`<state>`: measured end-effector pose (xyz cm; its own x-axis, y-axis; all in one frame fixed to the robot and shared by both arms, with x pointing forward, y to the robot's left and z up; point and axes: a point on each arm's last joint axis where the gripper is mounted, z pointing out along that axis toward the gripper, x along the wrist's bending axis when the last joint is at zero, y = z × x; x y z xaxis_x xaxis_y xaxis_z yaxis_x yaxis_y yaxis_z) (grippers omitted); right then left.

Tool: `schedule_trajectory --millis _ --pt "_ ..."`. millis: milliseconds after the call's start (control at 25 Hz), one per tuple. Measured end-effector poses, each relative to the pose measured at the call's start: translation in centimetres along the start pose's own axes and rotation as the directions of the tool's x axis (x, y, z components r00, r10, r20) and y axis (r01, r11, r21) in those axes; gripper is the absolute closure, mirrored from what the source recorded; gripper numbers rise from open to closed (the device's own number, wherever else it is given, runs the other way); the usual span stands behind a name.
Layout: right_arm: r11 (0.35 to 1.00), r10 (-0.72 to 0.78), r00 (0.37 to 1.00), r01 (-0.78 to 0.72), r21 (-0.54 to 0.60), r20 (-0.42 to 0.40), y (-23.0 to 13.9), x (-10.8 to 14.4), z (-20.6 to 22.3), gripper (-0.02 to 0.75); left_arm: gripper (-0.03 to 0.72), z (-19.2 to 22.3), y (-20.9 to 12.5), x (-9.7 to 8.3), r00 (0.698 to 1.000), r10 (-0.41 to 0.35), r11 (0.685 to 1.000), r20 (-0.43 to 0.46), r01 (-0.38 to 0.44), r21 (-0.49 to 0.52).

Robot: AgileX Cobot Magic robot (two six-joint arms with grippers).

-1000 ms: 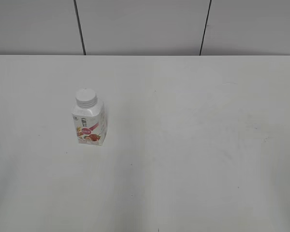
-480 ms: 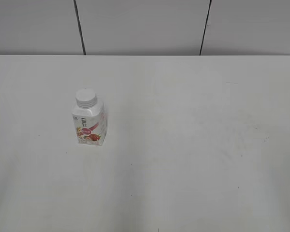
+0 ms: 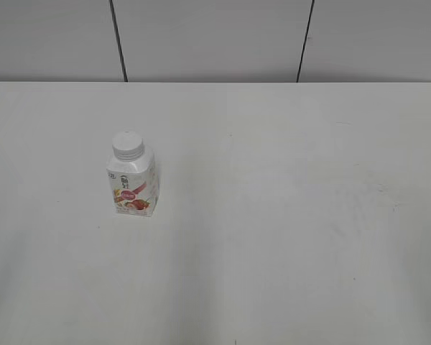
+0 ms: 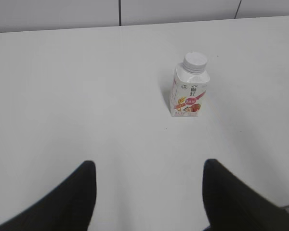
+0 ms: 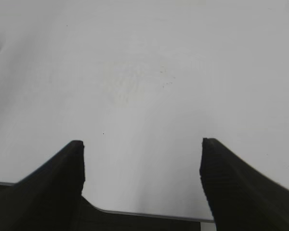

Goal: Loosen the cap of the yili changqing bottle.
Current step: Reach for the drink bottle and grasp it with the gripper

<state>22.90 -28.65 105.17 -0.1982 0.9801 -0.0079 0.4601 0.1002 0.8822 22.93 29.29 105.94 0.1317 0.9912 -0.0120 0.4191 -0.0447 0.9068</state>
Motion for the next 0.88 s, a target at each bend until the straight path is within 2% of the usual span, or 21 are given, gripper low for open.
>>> schedule_trajectory --millis 160,280,400,600,720,880 --pt "1.000 0.000 1.000 0.000 0.000 0.000 0.0 0.0 0.0 0.151 0.253 0.0 0.1 0.0 1.000 0.000 1.000 -0.001 0.000 -0.007" --pt "1.000 0.000 1.000 0.000 0.000 0.000 0.0 0.0 0.0 0.151 0.253 -0.6 1.0 0.0 1.000 0.002 0.996 -0.007 -0.003 -0.088" --pt "1.000 0.000 1.000 0.000 0.000 0.000 0.0 0.0 0.0 0.151 0.253 -1.0 2.4 0.2 0.999 0.010 0.972 -0.036 -0.018 -0.233" --pt "1.000 0.000 1.000 0.000 0.000 0.000 0.0 0.0 0.0 0.151 0.253 -0.6 4.1 0.7 0.996 0.024 0.919 -0.090 -0.057 -0.390" --pt "1.000 0.000 1.000 0.000 0.000 0.000 0.0 0.0 0.0 0.151 0.253 0.9 4.8 1.0 0.994 0.025 0.911 -0.102 -0.065 -0.407" --pt "1.000 0.000 1.000 0.000 0.000 0.000 0.0 0.0 0.0 0.151 0.253 3.4 5.8 1.3 0.994 0.025 0.921 -0.106 -0.064 -0.384"
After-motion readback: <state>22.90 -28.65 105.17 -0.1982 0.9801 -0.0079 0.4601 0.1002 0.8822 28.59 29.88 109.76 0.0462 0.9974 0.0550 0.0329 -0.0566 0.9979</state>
